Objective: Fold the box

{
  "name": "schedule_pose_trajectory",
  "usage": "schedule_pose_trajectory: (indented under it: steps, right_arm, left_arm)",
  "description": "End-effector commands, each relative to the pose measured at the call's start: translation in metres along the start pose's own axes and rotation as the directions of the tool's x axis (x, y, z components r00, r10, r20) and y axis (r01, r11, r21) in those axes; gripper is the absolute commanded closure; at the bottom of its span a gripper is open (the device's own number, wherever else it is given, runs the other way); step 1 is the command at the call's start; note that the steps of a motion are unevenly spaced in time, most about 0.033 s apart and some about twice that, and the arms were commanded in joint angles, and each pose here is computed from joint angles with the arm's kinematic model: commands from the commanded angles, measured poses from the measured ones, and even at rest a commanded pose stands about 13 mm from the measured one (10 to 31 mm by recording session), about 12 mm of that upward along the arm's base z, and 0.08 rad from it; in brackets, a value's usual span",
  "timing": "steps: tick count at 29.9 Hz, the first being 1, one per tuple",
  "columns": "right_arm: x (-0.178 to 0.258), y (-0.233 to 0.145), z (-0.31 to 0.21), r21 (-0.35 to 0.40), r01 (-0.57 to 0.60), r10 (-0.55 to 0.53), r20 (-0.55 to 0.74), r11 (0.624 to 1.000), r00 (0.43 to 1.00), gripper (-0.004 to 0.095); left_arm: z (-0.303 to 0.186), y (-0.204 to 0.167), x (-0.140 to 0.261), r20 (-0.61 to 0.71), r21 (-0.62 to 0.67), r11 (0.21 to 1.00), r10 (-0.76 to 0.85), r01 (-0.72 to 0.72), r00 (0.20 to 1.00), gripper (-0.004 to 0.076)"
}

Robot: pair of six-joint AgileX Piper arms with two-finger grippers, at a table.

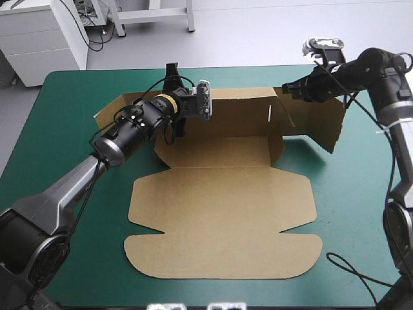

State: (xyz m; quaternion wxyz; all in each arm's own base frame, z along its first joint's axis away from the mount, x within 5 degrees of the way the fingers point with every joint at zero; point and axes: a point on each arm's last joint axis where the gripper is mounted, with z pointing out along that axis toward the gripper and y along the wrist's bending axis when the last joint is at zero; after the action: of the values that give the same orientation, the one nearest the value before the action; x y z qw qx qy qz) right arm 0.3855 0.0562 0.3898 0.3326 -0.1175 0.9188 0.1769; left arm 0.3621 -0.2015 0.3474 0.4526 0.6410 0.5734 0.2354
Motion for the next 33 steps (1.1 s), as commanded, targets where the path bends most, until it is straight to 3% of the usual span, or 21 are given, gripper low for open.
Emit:
schedule_pose_trajectory:
  steps: [1, 6, 12, 20, 28, 33]
  right_arm:
    - [-0.008, 0.010, -0.006, 0.036, 0.026, -0.028, 0.044, 0.999, 0.999, 0.0923]
    - [0.001, 0.006, 0.003, 0.082, 0.030, -0.025, -0.061, 0.996, 0.998, 0.0923]
    - [0.013, 0.009, 0.002, 0.057, 0.033, -0.022, -0.186, 0.998, 0.982, 0.0924]
    - [0.037, 0.014, -0.002, 0.023, 0.029, -0.023, -0.242, 0.999, 0.970, 0.0926]
    - [0.075, 0.028, -0.034, -0.017, 0.092, -0.093, -0.259, 0.996, 0.961, 0.0926]
    - [0.092, 0.048, -0.076, -0.043, 0.149, -0.153, -0.103, 0.988, 0.983, 0.0926]
  left_arm:
    - [-0.025, 0.022, -0.006, 0.053, -0.097, 0.995, -0.030, 0.035, 0.998, 0.0731]
    - [-0.025, 0.023, -0.006, 0.056, -0.101, 0.994, -0.030, 0.036, 0.998, 0.0731]
    - [-0.025, 0.023, -0.007, 0.062, -0.103, 0.994, -0.038, 0.044, 0.997, 0.0731]
    - [-0.025, 0.023, -0.006, 0.060, -0.101, 0.994, -0.039, 0.045, 0.997, 0.0731]
    - [-0.025, 0.023, -0.006, 0.059, -0.100, 0.994, -0.039, 0.045, 0.997, 0.0731]
    - [-0.025, 0.023, -0.006, 0.057, -0.098, 0.994, -0.041, 0.046, 0.998, 0.0731]
